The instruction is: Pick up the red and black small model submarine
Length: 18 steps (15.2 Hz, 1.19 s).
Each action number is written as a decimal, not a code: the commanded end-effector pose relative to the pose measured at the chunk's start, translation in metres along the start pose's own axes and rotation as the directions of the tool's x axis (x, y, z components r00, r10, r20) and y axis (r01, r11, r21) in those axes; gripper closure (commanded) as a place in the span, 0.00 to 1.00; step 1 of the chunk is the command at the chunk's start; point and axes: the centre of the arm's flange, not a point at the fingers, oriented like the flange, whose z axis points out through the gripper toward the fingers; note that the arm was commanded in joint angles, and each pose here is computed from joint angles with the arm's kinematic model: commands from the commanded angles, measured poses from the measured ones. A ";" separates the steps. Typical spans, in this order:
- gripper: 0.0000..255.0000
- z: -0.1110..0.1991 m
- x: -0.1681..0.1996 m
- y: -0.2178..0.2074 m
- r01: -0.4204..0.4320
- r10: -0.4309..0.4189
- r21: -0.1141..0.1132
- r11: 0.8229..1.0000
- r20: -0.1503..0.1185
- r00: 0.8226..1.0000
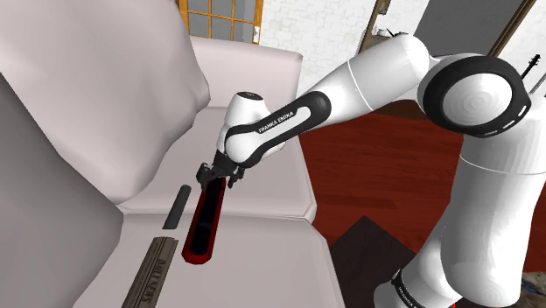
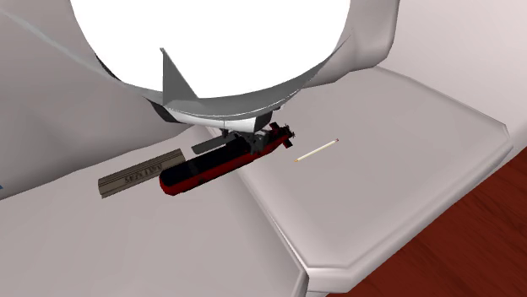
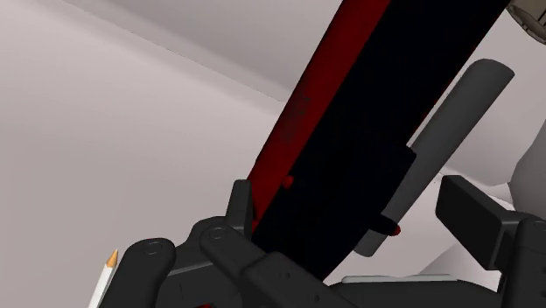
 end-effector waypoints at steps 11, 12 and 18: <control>1.00 0.011 -0.001 0.001 0.000 0.000 0.000 1.000 0.000 1.000; 1.00 0.009 -0.001 0.001 0.000 0.000 0.000 1.000 0.000 1.000; 1.00 -0.022 0.002 -0.006 0.000 0.000 0.000 1.000 0.000 1.000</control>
